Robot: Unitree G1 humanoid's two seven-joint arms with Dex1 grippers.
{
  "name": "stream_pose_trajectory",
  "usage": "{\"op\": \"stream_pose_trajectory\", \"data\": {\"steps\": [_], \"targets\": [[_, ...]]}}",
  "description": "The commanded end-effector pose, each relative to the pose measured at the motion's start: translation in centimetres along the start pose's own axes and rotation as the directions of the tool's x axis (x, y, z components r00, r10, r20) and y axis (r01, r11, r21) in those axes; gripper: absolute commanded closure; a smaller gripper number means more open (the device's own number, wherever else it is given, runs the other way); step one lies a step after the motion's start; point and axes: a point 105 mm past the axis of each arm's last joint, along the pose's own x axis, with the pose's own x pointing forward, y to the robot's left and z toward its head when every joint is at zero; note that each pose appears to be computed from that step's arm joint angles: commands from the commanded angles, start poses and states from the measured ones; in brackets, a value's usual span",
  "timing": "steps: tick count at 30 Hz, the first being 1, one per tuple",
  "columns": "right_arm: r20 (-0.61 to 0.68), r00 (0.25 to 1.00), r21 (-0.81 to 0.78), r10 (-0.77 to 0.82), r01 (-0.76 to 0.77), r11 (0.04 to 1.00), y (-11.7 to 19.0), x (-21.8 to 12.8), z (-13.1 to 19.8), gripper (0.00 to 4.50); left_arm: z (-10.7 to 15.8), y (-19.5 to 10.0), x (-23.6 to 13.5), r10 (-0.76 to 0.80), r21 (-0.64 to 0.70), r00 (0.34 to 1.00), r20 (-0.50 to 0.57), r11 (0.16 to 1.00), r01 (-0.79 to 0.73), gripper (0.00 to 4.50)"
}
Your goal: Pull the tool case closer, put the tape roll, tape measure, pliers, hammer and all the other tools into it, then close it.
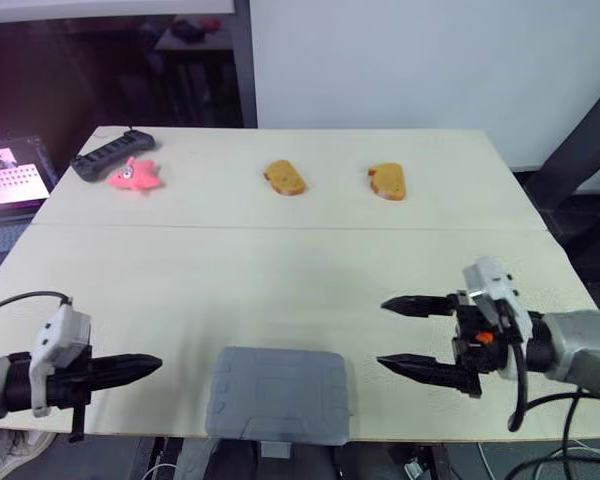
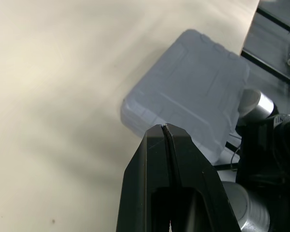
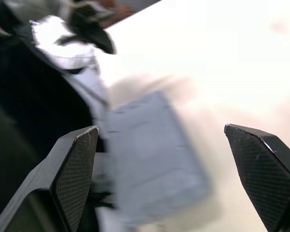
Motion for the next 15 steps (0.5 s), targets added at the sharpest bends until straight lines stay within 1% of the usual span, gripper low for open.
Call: {"op": "stream_pose_trajectory", "data": {"steps": [1, 2, 4, 6, 15], "targets": [[-0.001, 0.999, -0.112, -0.044, 0.044, 0.993, -0.6, -0.7, -0.3, 0.08, 1.4, 0.4, 0.0, 0.027, 0.068, 0.999, 0.024, 0.997, -0.029, 4.50], [0.002, 0.999, -0.118, -0.047, 0.047, 0.992, -0.7, -0.8, -0.5, 0.08, 1.7, 0.6, 0.1, 0.036, 0.068, 0.999, 0.038, 0.997, -0.038, 4.50], [-0.044, 0.998, -0.148, -0.048, 0.041, 0.988, -0.7, -0.7, -1.8, 0.08, 1.6, 0.6, 0.2, 0.028, 0.081, 0.999, 0.024, 0.996, -0.030, 4.50], [-0.058, 0.997, -0.158, -0.048, 0.038, 0.987, -0.8, -0.7, -2.4, 0.08, 1.4, 0.6, 0.3, 0.030, 0.080, 0.999, 0.014, 0.996, -0.031, 4.50], [-0.071, 0.997, -0.163, -0.027, 0.015, 0.987, -0.4, -0.3, -3.7, 0.08, 1.6, 0.7, 0.7, 0.015, 0.096, 1.000, 0.019, 0.995, -0.017, 4.50]]}}
